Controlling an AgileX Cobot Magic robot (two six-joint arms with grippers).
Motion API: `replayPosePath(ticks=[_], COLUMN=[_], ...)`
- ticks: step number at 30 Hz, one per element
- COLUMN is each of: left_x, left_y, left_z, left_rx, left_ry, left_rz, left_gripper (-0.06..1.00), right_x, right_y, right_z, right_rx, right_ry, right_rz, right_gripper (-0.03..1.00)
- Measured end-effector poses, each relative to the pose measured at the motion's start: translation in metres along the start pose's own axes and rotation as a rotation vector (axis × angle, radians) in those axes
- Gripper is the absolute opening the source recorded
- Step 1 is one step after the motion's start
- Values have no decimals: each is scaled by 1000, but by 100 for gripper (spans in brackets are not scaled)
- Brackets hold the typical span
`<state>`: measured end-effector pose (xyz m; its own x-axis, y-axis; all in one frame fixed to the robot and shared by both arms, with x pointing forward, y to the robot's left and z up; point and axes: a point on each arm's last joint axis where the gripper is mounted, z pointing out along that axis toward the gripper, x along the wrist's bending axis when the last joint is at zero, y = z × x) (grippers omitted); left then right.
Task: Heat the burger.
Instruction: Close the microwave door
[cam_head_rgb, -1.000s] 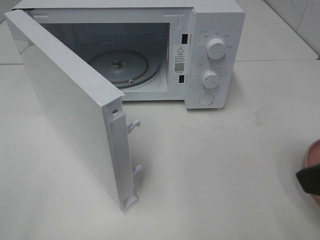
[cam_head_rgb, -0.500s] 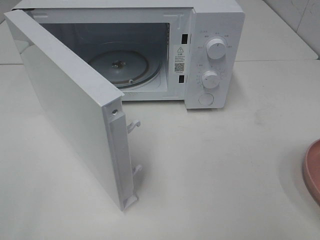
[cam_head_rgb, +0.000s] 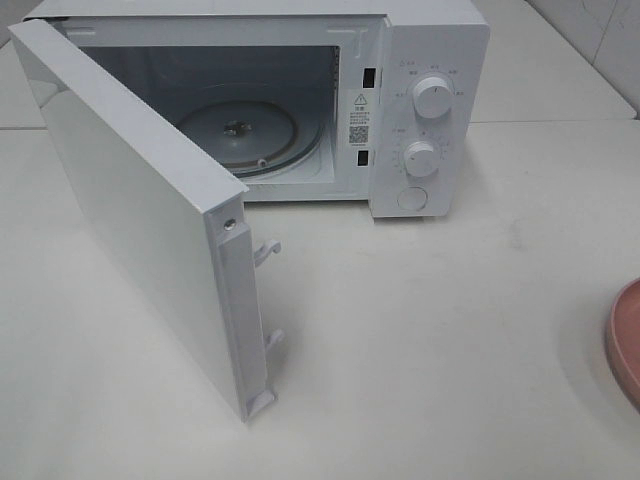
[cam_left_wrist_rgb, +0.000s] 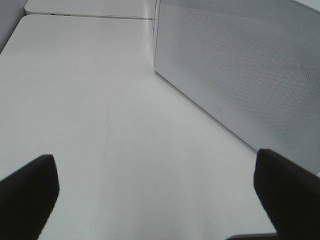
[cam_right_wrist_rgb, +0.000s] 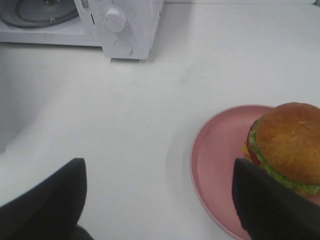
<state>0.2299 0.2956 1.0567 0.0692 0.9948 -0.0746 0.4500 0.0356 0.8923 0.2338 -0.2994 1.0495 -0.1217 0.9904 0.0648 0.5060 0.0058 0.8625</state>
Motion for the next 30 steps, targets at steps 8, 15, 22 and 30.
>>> replayPosePath(ticks=[8,15,22,30], left_x=[0,0,0,0], left_y=[0,0,0,0], left_z=[0,0,0,0], left_rx=[0,0,0,0], left_ry=[0,0,0,0], left_rz=[0,0,0,0], left_gripper=[98,98,98,98], right_x=[0,0,0,0], right_y=[-2,-2,-2,-2], right_z=[-2,-2,-2,-2], right_rx=[-19,-18,-18,-18], right_ry=[7,7,7,7], right_rz=[3,4,4,4], right_gripper=[77,77,77,77])
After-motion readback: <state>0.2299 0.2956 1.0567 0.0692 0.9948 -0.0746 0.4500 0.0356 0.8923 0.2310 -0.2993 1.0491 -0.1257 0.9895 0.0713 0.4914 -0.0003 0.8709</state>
